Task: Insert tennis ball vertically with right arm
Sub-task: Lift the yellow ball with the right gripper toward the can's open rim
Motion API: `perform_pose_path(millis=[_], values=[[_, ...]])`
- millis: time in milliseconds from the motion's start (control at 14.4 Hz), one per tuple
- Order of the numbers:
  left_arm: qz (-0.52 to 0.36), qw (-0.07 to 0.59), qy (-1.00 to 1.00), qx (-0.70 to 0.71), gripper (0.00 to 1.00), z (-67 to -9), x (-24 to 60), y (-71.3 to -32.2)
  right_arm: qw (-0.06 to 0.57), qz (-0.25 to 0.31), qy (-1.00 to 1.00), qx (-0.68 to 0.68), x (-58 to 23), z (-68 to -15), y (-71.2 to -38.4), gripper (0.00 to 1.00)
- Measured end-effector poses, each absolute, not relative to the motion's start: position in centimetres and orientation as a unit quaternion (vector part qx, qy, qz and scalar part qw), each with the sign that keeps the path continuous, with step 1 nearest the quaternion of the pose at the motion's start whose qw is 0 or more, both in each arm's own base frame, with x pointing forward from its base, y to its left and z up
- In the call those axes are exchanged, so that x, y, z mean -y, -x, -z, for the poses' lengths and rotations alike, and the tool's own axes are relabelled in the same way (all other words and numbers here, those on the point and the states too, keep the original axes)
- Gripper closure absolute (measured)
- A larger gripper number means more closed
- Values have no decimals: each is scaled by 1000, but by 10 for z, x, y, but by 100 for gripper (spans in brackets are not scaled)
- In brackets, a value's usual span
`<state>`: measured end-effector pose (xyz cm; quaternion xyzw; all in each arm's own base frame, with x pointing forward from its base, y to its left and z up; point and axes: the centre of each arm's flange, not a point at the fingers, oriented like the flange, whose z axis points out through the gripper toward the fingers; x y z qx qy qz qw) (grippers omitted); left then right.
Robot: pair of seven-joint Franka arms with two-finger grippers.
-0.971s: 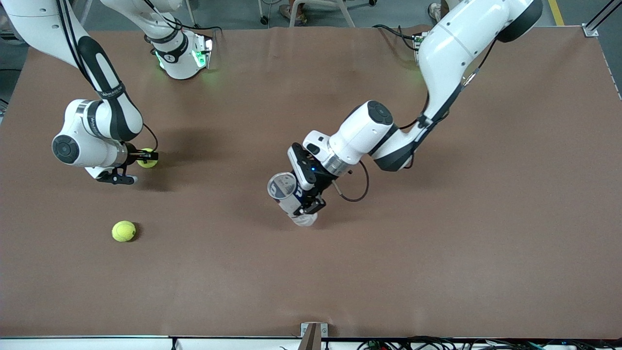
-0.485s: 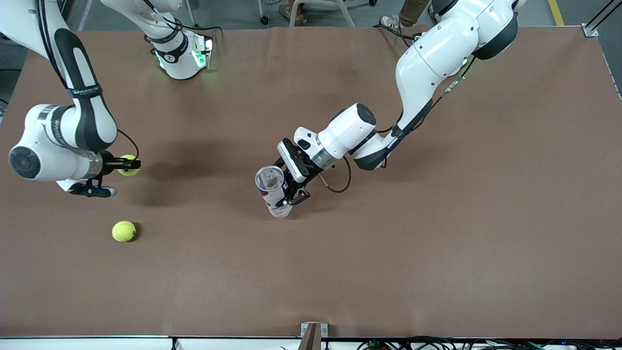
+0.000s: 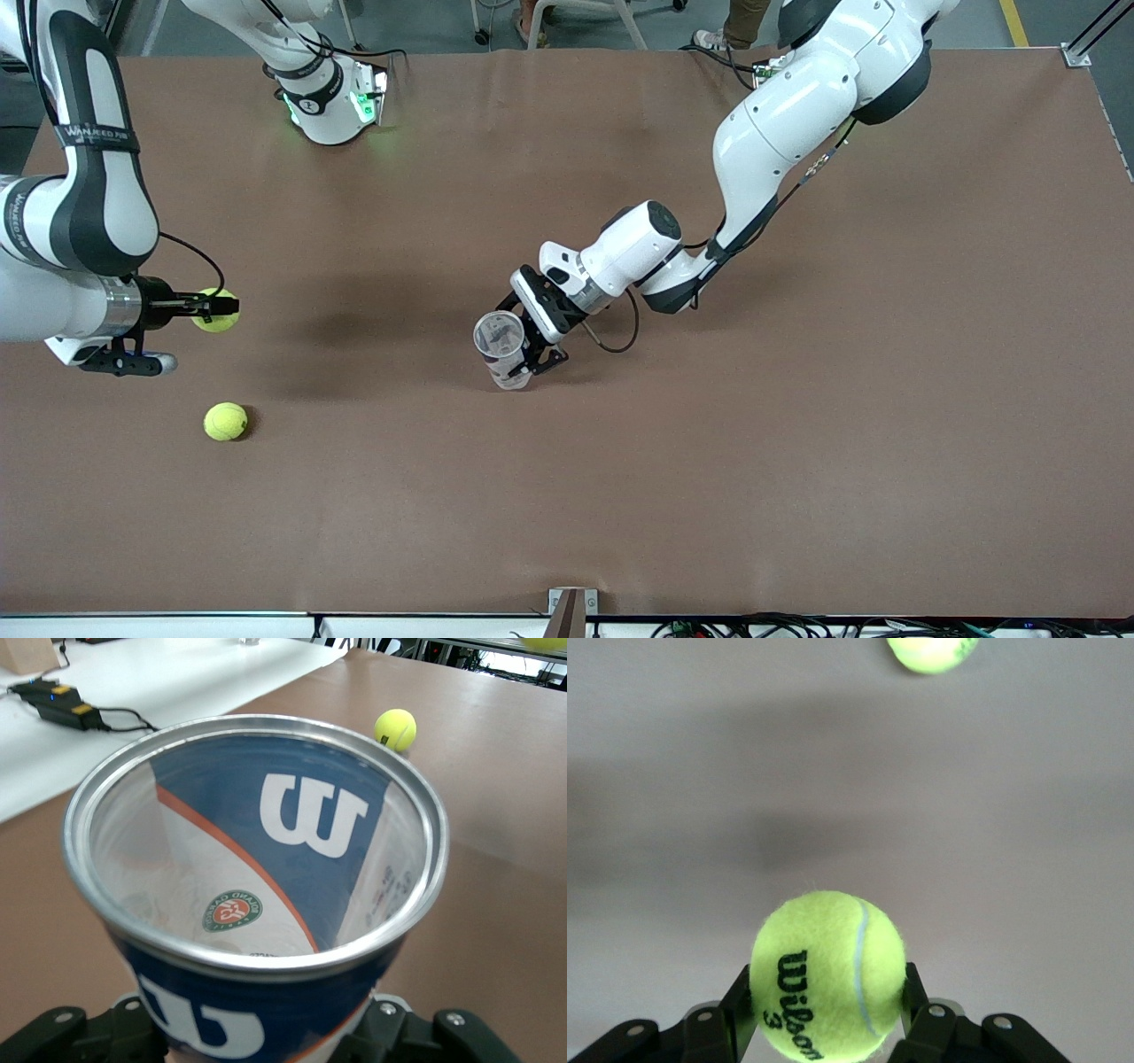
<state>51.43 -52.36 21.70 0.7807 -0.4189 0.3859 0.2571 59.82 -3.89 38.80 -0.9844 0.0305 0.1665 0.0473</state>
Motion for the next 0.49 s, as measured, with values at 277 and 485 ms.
perform_pose_path(millis=[277, 485], values=[[-382, 259, -783, 416, 27, -212, 523, -513, 44, -143, 989, 6, -7, -407, -610, 33], [-378, 259, -784, 418, 25, -209, 524, -511, 61, -116, 991, 41, -62, -420, -617, 33]])
